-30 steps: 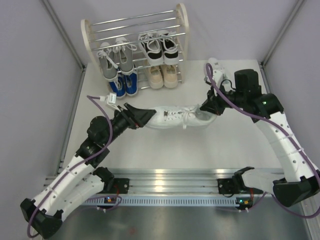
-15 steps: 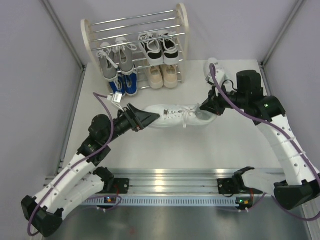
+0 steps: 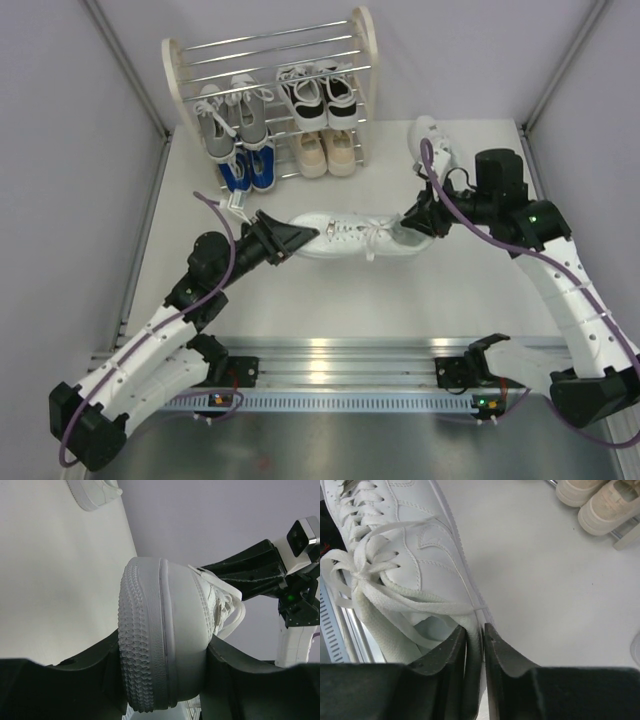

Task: Place and organize the shoes onto the shoe shelf
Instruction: Pick up the shoe at the center of the board.

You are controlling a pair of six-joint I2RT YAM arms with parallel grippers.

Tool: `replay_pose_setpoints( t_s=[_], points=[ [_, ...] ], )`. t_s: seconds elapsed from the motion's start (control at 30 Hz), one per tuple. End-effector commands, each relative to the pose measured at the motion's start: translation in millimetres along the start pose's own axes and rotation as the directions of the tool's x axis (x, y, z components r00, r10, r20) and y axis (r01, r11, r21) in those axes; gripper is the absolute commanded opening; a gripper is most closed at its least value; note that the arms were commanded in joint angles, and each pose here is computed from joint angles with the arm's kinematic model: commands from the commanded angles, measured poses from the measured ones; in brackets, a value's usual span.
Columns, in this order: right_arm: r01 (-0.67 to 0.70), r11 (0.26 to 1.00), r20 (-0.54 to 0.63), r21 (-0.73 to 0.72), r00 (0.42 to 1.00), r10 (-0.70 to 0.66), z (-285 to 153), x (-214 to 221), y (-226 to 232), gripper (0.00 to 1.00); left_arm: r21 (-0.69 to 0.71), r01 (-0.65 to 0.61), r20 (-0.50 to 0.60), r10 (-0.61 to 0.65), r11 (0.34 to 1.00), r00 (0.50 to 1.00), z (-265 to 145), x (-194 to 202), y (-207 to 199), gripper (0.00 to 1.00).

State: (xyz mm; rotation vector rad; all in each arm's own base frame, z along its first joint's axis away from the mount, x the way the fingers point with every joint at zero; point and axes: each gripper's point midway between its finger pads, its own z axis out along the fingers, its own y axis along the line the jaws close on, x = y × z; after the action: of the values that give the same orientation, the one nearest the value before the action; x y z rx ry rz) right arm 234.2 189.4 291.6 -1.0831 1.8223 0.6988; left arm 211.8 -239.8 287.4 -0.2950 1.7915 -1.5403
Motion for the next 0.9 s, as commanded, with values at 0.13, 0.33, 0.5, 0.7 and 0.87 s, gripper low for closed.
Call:
replay_pose_setpoints(
  t_s=[0.13,0.33,0.5,0.7,0.87],
  points=[
    [0.333,0.938,0.168,-0.094,0.934,-0.315,-18.3,-34.7,25.6,0.53,0.125,-0.071,0.084,0.060,0.990,0.995,-16.3,-21.2,-38.7,0.00],
    [0.608,0.779,0.186,-0.152,0.792,-0.582,-40.8,-26.8,47.8,0.72,0.110,-0.067,0.042,0.062,0.992,0.997,-20.5,-24.9,-30.6,0.00],
    [0.808,0.504,0.318,-0.305,0.585,-0.746,-54.2,6.4,89.0,0.73,0.121,-0.056,0.036,0.052,0.991,0.998,-25.7,-31.4,-31.2,0.00],
    [0.751,0.505,0.306,-0.424,0.644,-0.701,-44.0,33.0,102.2,0.68,0.143,-0.047,0.006,0.047,0.989,0.999,-27.3,-31.0,-37.7,0.00],
    [0.771,0.495,0.240,-0.401,0.610,-0.755,-36.6,30.2,83.6,0.66,0.160,-0.043,-0.019,0.047,0.986,0.999,-27.9,-28.0,-41.5,0.00]
  ],
)
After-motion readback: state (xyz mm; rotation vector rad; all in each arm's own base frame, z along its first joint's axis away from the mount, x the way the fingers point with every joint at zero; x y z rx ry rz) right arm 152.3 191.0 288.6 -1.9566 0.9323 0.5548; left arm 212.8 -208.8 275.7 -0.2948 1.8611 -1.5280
